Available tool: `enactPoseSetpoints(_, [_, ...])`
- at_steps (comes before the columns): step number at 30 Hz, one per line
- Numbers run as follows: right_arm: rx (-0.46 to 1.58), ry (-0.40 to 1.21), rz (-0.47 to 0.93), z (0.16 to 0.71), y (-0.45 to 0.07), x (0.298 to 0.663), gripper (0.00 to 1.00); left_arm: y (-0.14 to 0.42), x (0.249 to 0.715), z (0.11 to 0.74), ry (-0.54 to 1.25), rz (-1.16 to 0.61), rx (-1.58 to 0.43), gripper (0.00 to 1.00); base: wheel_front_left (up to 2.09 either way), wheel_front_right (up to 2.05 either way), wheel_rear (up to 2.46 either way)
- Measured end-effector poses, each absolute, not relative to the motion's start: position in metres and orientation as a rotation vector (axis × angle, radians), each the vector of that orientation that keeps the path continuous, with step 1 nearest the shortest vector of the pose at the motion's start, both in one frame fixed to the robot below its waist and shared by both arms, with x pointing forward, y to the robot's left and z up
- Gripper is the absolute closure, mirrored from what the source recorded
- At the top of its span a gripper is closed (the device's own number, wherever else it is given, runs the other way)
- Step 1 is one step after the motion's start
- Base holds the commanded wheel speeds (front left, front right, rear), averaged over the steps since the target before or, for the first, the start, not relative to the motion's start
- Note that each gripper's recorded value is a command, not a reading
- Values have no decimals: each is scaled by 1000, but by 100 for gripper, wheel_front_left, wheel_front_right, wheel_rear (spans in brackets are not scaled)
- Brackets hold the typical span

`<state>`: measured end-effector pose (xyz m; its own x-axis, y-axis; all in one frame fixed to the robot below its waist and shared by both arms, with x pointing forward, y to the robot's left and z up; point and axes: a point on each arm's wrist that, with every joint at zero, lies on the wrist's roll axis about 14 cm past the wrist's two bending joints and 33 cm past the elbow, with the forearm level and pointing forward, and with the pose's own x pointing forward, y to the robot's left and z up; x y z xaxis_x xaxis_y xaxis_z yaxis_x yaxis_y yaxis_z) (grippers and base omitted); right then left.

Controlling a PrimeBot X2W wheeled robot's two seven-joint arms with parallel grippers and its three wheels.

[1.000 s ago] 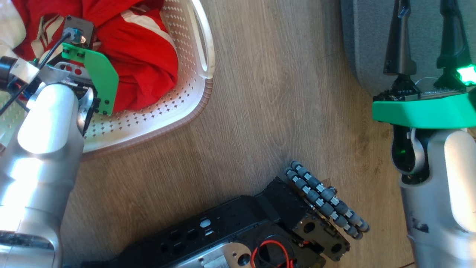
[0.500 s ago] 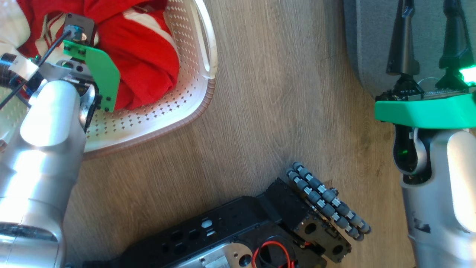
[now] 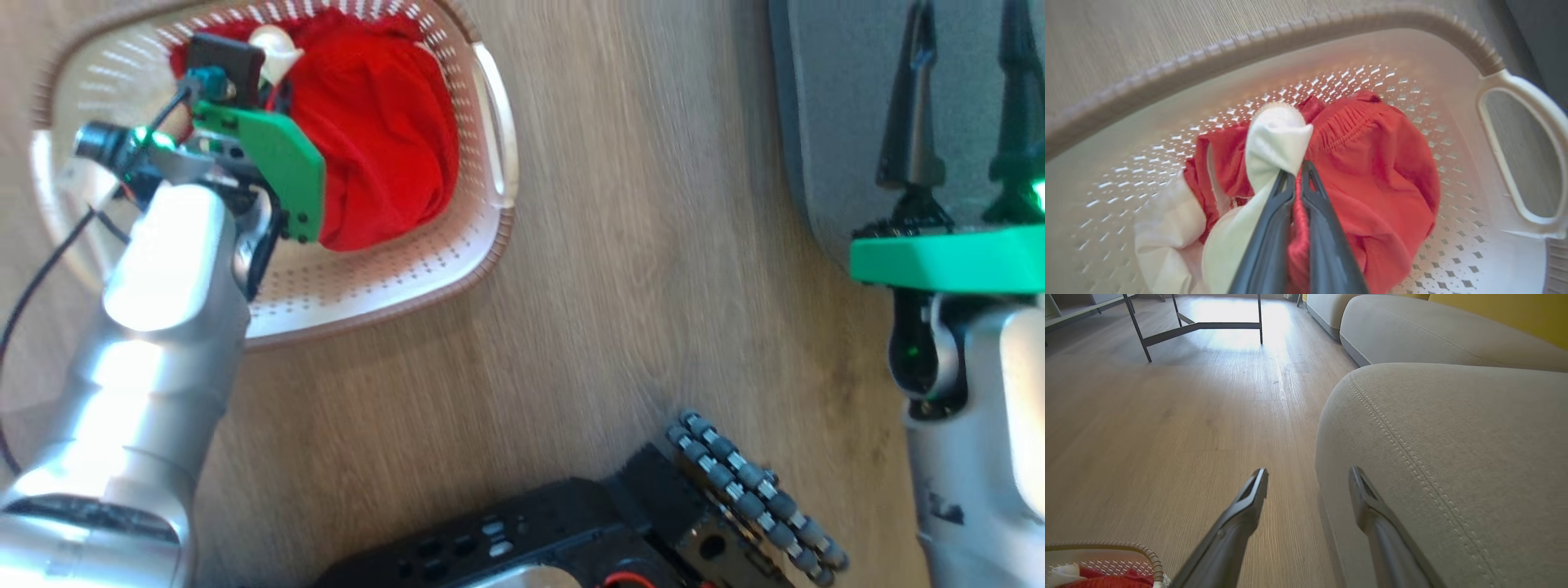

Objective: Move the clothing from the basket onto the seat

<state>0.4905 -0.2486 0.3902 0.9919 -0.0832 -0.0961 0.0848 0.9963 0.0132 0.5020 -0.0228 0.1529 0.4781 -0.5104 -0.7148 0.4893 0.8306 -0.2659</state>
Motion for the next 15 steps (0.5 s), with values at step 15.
enactPoseSetpoints(15, [26,22,-59,447,-246,456,0,29,494,257,690,-459,-94,100,0,0,0])
